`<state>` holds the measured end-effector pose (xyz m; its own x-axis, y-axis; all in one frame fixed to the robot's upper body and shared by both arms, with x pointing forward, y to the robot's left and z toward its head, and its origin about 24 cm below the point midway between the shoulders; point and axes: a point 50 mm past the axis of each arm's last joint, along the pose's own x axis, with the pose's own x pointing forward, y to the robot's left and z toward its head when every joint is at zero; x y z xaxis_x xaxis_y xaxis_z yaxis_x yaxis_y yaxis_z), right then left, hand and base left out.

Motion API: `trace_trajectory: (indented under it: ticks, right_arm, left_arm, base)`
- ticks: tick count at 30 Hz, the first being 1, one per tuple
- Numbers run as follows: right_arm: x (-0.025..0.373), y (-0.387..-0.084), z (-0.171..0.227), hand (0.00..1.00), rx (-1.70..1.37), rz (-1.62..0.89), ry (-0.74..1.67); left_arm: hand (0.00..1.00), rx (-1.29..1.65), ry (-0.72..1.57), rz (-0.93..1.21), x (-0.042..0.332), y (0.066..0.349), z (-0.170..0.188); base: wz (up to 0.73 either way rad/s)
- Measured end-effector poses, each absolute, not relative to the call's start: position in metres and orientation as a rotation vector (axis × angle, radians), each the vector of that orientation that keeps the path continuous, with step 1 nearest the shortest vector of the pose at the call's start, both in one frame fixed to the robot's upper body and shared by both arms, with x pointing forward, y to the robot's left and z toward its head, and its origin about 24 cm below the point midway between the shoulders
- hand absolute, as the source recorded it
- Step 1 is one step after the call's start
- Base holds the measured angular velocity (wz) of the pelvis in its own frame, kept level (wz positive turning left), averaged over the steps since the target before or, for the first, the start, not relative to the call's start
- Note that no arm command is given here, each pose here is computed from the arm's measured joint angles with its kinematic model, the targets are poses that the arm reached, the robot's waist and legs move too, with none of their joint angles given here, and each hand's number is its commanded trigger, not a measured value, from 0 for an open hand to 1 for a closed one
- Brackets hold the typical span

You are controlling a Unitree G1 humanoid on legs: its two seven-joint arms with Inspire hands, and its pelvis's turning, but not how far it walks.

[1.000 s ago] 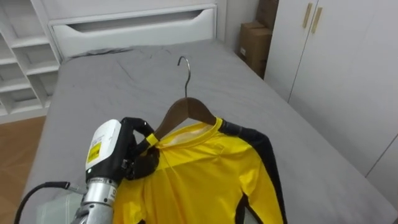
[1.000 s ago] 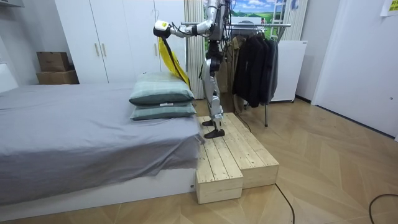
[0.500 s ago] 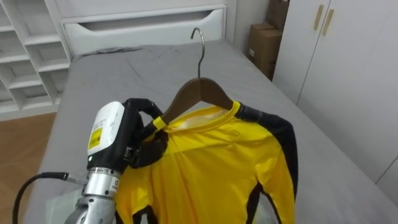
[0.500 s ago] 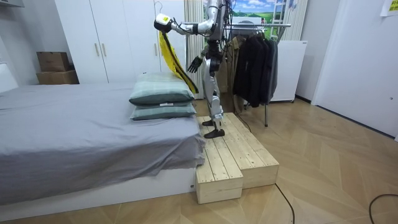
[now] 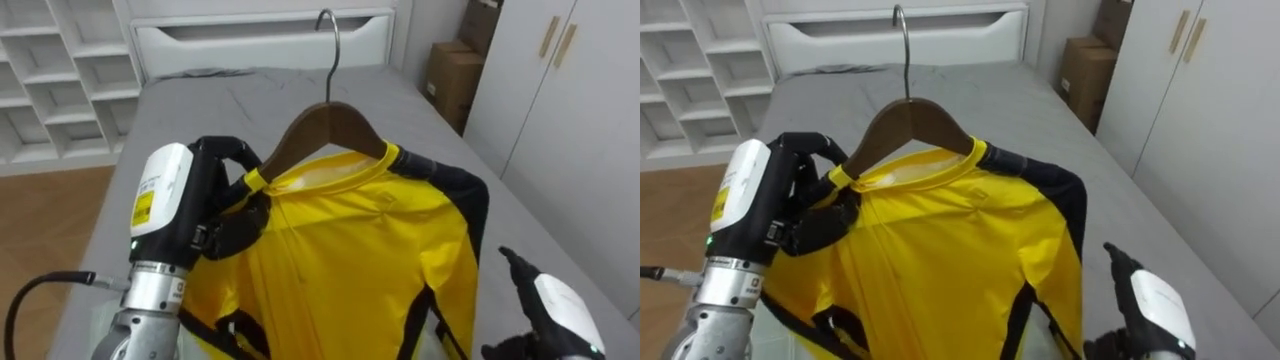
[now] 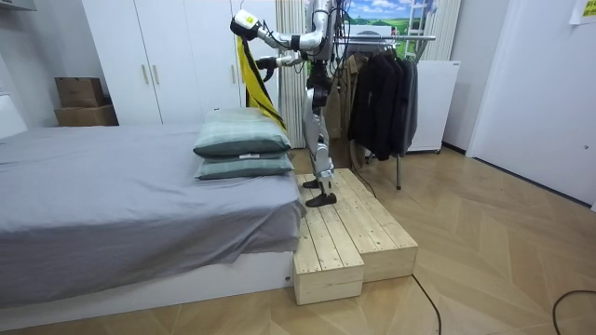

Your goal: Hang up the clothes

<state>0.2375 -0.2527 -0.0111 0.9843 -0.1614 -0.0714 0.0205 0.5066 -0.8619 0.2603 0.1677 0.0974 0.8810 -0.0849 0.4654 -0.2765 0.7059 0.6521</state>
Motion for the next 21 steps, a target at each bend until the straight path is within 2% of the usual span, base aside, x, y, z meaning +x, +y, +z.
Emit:
trace_trajectory:
  ticks: [11, 21]
  right_arm:
    - [0.246, -0.241, 0.015, 0.0, -1.137, -0.128, -0.019]
    - [0.247, -0.241, 0.021, 0.0, -1.152, -0.18, -0.072]
  left_arm:
    - [1.0, 0.809, -0.522, 0.1, 0.259, 0.17, 0.102]
    - [1.0, 0.812, -0.512, 0.08, 0.259, 0.169, 0.101]
  base:
    - [0.0]
    - [0.0]
